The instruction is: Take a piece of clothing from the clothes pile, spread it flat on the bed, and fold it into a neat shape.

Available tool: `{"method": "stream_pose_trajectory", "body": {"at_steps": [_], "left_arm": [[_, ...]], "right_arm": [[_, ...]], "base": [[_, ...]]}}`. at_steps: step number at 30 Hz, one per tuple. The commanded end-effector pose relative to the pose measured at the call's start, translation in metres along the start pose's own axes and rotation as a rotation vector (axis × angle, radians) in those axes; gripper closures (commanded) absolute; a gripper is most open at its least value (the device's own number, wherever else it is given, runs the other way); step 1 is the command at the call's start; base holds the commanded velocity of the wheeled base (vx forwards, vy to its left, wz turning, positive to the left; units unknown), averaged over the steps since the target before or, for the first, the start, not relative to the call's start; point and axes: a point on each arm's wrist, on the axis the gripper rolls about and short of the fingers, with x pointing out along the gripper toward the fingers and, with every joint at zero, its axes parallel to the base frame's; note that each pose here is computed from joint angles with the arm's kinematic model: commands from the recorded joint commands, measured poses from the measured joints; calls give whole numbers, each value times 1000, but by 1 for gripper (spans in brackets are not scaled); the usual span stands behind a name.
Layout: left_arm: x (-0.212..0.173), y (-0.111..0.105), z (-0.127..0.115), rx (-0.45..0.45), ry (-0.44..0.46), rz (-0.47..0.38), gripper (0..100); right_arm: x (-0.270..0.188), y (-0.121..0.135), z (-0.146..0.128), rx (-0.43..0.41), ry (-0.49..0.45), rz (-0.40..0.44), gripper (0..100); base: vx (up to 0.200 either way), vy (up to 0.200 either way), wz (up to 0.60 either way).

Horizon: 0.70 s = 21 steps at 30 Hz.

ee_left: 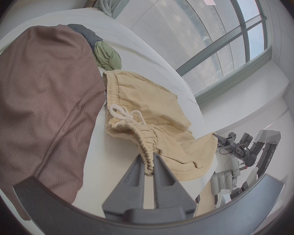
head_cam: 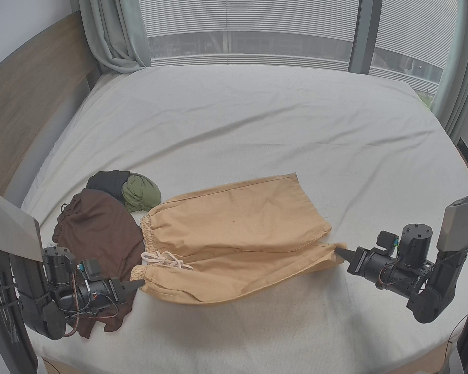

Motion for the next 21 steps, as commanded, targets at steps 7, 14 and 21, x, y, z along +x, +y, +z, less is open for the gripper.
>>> {"method": "stream_pose_trajectory", "body": {"at_steps": [7, 14, 21], "left_arm": [[-1, -15, 17, -5, -77, -30, 100], [3, -17, 24, -37, -117, -23, 100], [8, -20, 27, -88, -150, 3, 100]], "right_arm": [[7, 1, 14, -10, -64, 22, 100], [13, 1, 25, -15, -108, 32, 100], [24, 1, 39, -25, -167, 55, 100]], "base": [[0, 0, 0], [0, 0, 0], [0, 0, 0]]}}
